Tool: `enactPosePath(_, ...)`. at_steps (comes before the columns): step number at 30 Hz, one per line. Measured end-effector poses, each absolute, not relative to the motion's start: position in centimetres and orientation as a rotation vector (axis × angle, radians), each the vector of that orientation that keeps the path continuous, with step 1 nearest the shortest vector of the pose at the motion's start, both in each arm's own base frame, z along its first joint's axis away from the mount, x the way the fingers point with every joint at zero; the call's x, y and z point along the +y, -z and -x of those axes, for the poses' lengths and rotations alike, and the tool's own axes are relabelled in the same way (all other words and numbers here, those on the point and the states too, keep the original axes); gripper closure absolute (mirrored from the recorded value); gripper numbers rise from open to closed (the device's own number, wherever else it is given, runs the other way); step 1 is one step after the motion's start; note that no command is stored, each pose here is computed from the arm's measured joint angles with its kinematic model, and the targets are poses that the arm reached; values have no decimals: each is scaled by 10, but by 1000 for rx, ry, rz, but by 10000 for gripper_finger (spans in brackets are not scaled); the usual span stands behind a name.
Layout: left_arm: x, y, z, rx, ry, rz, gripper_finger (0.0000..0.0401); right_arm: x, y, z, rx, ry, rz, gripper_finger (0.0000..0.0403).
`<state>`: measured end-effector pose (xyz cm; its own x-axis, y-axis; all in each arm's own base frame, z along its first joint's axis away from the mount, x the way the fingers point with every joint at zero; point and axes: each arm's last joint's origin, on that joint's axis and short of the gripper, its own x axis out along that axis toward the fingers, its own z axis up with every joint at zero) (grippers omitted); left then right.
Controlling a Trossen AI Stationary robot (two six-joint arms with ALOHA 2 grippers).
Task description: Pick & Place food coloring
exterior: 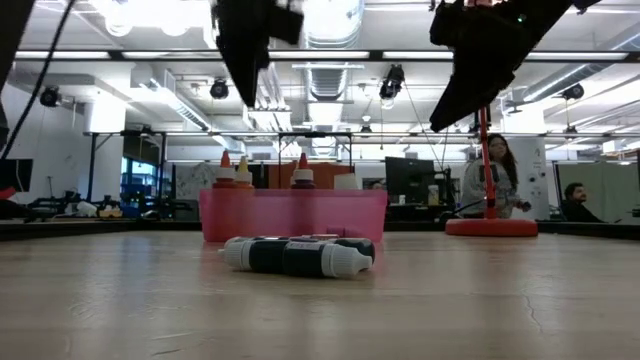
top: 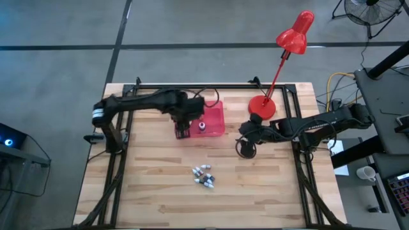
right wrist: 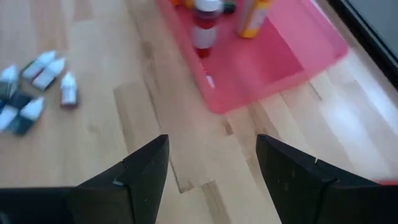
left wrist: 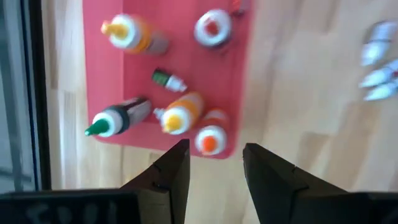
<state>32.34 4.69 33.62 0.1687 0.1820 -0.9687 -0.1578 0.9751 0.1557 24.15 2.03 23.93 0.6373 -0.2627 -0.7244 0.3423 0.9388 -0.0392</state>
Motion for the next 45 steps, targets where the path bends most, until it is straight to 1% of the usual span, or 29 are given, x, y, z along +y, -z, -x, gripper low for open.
enactPosePath(4,17,-356,-311,1279,-251,-21,279,24,-239,-246,784,153,-43,170)
enactPosePath(6,3,-366,-304,1215,-312,-12,279,28,-239,-253,699,39,-29,170)
enactPosePath(9,-19,-377,-294,1127,-391,5,279,32,-236,-268,575,-13,-74,170)
enactPosePath(12,-43,-383,-285,1056,-426,18,279,34,-227,-286,529,-5,-134,170)
enactPosePath(17,-76,-389,-274,974,-415,8,279,47,-202,-311,635,-5,-171,170)
enactPosePath(22,-89,-393,-266,939,-404,-10,279,60,-192,-341,661,-13,-200,170)
enactPosePath(24,-90,-395,-262,948,-388,-38,279,64,-190,-352,666,11,-275,170)
enactPosePath(27,-86,-399,-254,964,-363,-94,279,68,-193,-369,669,84,-487,170)
enactPosePath(30,-83,-406,-247,951,-322,-152,279,75,-196,-376,768,119,-551,170)
enactPosePath(32,-80,-411,-243,935,-303,-174,279,82,-197,-374,857,141,-527,170)
enactPosePath(36,-75,-420,-232,904,-295,-185,279,96,-211,-368,933,202,-448,173)
enactPosePath(41,-71,-423,-218,863,-312,-132,279,105,-230,-362,934,318,-297,177)
enactPosePath(45,-67,-414,-208,859,-323,-106,279,108,-232,-360,940,298,-193,176)
